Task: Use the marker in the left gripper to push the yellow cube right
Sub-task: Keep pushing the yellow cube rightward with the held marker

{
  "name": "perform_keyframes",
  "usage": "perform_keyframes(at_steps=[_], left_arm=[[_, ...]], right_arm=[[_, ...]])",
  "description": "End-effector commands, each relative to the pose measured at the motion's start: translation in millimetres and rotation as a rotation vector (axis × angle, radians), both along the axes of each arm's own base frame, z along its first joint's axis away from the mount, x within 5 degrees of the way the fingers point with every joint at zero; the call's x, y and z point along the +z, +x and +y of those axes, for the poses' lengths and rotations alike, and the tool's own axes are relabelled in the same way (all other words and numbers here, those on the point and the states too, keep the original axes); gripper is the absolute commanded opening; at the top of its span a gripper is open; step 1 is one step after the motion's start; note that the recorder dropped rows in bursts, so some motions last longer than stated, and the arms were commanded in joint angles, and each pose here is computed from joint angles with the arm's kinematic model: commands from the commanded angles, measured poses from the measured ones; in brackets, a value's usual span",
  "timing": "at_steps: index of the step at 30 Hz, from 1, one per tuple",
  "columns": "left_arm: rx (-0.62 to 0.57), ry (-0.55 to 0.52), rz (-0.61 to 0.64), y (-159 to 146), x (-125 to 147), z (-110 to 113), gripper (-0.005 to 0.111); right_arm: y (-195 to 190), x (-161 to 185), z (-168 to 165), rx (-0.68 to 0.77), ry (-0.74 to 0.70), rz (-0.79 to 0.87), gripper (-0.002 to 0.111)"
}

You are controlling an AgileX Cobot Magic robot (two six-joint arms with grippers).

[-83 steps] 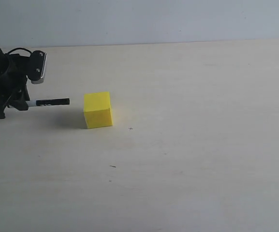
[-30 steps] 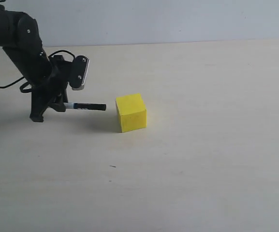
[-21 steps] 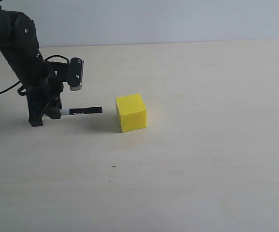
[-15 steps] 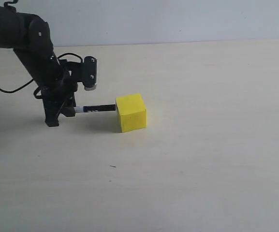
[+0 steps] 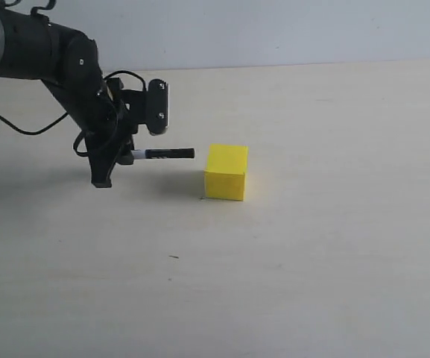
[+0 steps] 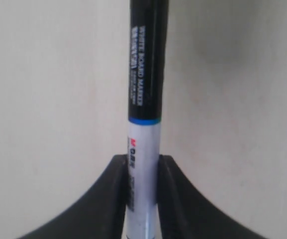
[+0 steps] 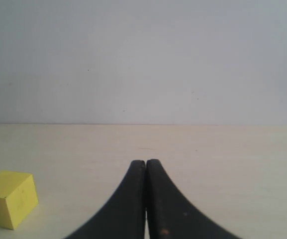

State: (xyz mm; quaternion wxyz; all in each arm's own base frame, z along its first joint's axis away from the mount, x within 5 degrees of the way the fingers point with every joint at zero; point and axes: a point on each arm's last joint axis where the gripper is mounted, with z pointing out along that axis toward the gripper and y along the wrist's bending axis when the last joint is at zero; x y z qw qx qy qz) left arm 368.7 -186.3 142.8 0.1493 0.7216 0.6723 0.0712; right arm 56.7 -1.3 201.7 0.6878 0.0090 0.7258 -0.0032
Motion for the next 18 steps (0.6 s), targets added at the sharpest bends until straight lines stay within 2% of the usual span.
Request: perform_keyframes(at_steps=[1, 5, 8, 13, 16, 18], left_arm=[[-0.099, -0.009, -0.045, -12.6, 9.2, -35.6, 0.000], [-0.084, -0.020, -0.047, -11.5, 18.4, -43.5, 0.000], [-0.024, -0.009, -0.011, -6.1, 22.2, -33.2, 0.000], [0.007, 0.051, 0.074, -7.6, 20.1, -18.4, 0.000], [0.006, 0.054, 0.074, -7.7, 20.1, -18.1, 0.000], [-0.009, 0.041, 0.067, -10.9, 20.3, -26.0, 0.000]], right_arm=[[-0.3, -0.6, 0.1, 0.001, -0.002, -0.008, 0.000], [-0.3, -0.6, 0.1, 0.001, -0.002, -0.008, 0.000], [-0.3, -0.6, 0.1, 0.001, -0.002, -0.008, 0.000], [-0.3, -0.6, 0.1, 0.001, -0.002, -0.008, 0.000], [-0.3, -0.6, 0.1, 0.001, -0.002, -0.008, 0.000], [-0.3, -0.6, 0.1, 0.001, -0.002, -0.008, 0.000]])
